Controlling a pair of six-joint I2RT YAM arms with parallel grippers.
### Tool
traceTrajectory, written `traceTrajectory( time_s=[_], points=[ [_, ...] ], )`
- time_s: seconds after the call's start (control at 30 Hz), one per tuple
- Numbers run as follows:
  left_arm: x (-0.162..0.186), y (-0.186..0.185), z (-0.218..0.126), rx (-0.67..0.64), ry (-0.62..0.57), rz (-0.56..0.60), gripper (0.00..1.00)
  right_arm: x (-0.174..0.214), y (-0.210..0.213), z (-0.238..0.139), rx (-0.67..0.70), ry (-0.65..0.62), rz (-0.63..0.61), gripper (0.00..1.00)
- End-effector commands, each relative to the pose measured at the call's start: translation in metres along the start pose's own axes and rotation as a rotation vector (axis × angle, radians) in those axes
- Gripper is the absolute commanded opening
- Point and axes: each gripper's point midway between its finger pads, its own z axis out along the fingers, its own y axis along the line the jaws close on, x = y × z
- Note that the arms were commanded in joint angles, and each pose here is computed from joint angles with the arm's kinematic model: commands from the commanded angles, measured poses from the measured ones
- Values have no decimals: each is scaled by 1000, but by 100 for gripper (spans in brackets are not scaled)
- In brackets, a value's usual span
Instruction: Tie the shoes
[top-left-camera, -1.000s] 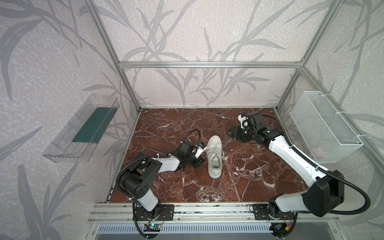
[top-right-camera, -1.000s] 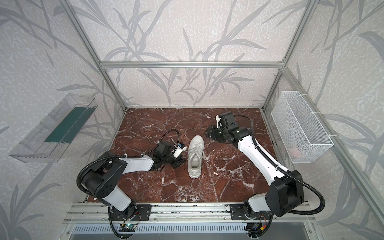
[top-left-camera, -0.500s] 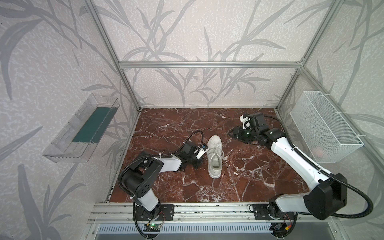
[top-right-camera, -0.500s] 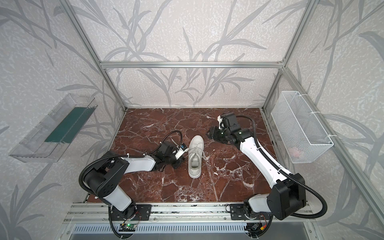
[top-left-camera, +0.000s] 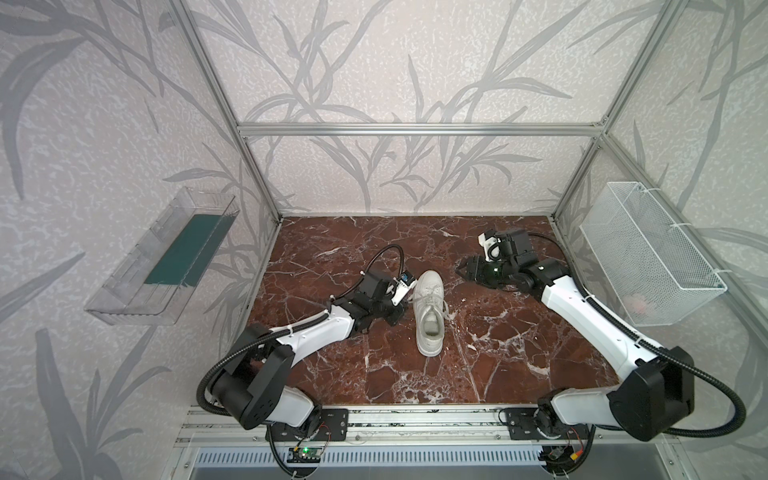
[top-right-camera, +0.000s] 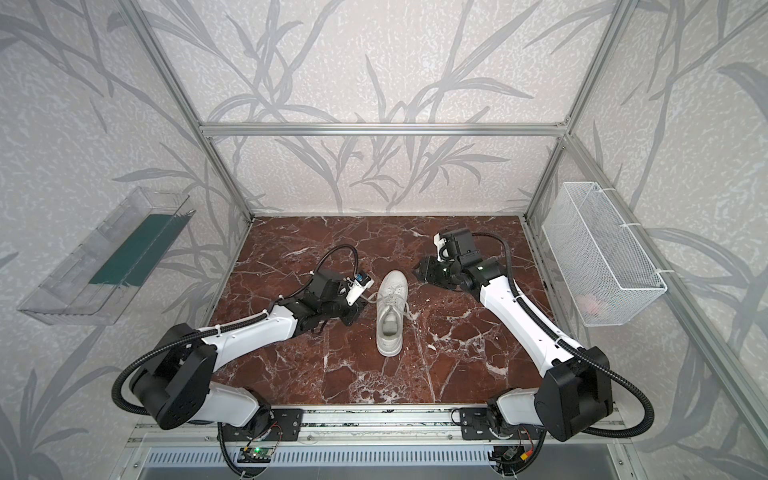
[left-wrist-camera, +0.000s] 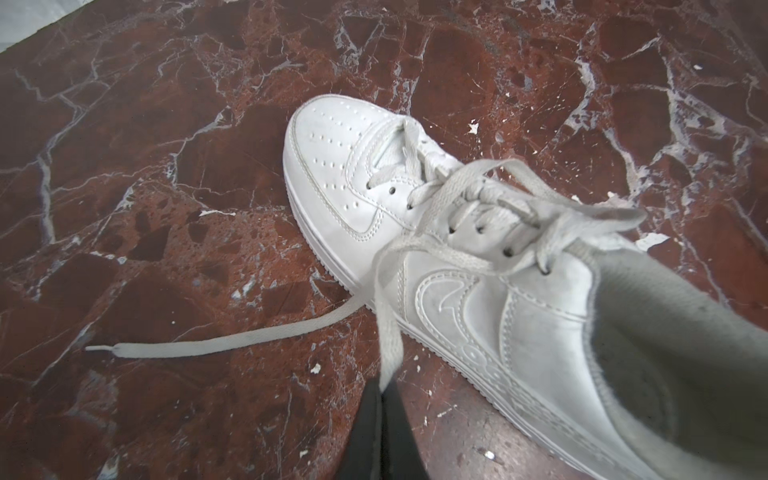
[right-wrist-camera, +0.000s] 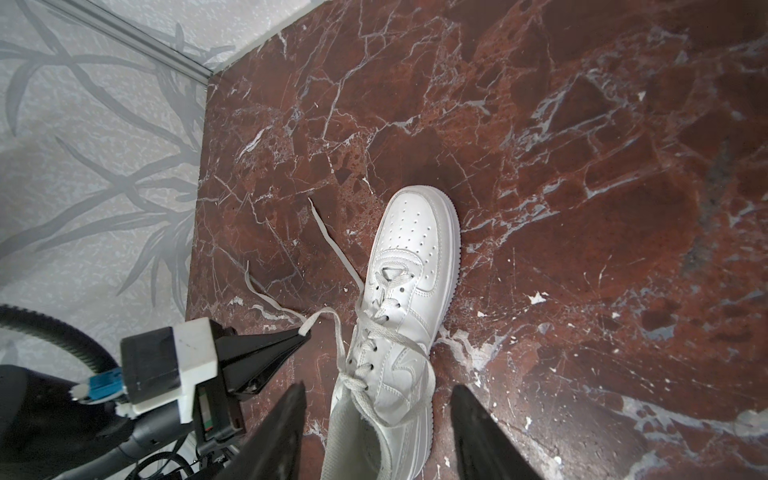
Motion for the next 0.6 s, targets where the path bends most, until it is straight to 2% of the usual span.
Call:
traceTrajectory(
  time_s=[0.0, 0.2, 0.4, 0.57],
  points=[
    [-13, -8, -11, 36, 16, -39, 0, -5, 11, -8, -72, -51, -98, 57],
    [-44, -13, -18, 56, -54, -71, 0, 7, 22, 3, -195, -35, -194, 56],
    [-70, -19, -20, 77, -120, -88, 0, 17, 28, 13, -280, 0, -228, 56],
    [-84, -26, -16, 97, -124, -90, 0, 16, 33, 18, -335, -22, -256, 54]
  ],
)
